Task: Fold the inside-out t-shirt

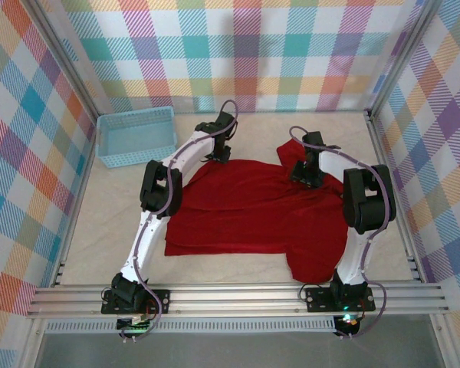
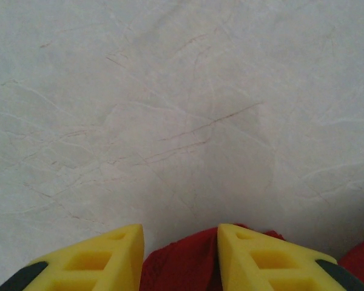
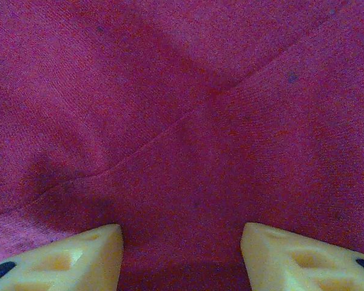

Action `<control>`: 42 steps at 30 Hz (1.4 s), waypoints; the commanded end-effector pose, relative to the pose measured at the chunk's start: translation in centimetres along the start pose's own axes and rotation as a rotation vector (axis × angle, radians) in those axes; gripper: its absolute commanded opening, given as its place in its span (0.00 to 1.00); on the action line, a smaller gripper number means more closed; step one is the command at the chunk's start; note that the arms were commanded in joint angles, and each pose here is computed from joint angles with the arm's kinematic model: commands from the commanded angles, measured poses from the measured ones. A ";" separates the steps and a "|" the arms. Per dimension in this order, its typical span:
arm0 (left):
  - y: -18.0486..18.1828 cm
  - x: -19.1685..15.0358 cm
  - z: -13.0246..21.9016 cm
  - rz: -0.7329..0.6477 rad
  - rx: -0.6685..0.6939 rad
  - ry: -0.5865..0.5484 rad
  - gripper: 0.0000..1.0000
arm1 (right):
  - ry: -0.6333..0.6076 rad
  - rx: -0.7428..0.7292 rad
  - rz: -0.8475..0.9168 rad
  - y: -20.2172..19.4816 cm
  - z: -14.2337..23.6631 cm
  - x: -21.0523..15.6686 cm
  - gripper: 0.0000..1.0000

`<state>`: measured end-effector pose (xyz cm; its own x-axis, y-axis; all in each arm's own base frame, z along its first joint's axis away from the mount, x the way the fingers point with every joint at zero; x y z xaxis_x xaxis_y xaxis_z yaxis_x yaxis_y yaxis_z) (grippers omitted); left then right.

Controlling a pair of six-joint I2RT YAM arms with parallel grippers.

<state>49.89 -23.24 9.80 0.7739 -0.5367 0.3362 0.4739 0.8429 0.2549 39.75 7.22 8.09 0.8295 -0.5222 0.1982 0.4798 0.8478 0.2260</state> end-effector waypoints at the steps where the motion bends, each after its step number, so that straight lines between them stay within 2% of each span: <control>1: -0.7 -0.1 3.4 -0.064 -0.029 -0.027 0.41 | 0.086 -0.066 -0.008 -1.5 -1.3 -2.1 0.56; 5: -0.5 -0.5 4.4 -0.069 -0.023 -0.045 0.47 | 0.088 -0.066 -0.006 -1.4 -1.5 -2.1 0.57; 9: -0.8 -0.3 3.5 -0.086 -0.032 -0.031 0.48 | 0.092 -0.066 -0.007 -1.4 -1.7 -2.1 0.57; 14: -1.3 -0.1 2.3 -0.099 -0.034 -0.014 0.38 | 0.092 -0.075 -0.005 -1.5 -1.7 -2.2 0.57; 20: -0.2 0.7 2.7 -0.031 0.037 -0.045 0.26 | 0.083 -0.085 -0.003 -1.6 -1.6 -2.0 0.57; 23: -0.5 1.1 2.9 -0.030 0.006 -0.060 0.25 | 0.078 -0.085 -0.003 -1.5 -1.4 -1.9 0.57; 27: -1.4 0.8 2.7 -0.076 -0.063 -0.035 0.28 | 0.071 -0.078 -0.005 -1.4 -1.0 -1.8 0.57; 31: -2.0 0.2 2.7 -0.112 -0.107 -0.014 0.36 | 0.073 -0.081 -0.006 -1.5 -1.0 -1.9 0.57; 37: -2.1 -0.5 2.1 -0.128 -0.102 0.021 0.47 | 0.073 -0.082 -0.006 -1.6 -1.0 -2.0 0.58; 42: -1.8 -0.7 0.9 -0.148 -0.051 0.050 0.47 | 0.076 -0.084 -0.004 -1.6 -1.0 -2.0 0.58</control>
<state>48.49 -24.46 11.25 0.7146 -0.6235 0.3171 0.5810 0.7815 0.2274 39.76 7.21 8.07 0.8285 -0.5204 0.2066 0.4796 0.8500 0.2179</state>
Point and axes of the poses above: each hand's point on the last joint's axis, 136 mm out from that joint toward the fingers, its own z axis back along the fingers, its own y axis along the line the jaws close on, x = y × z, the point moved 6 cm from there along z, back along the fingers, and after that the axes turned 12 degrees about -z, right-handed, at the moved point
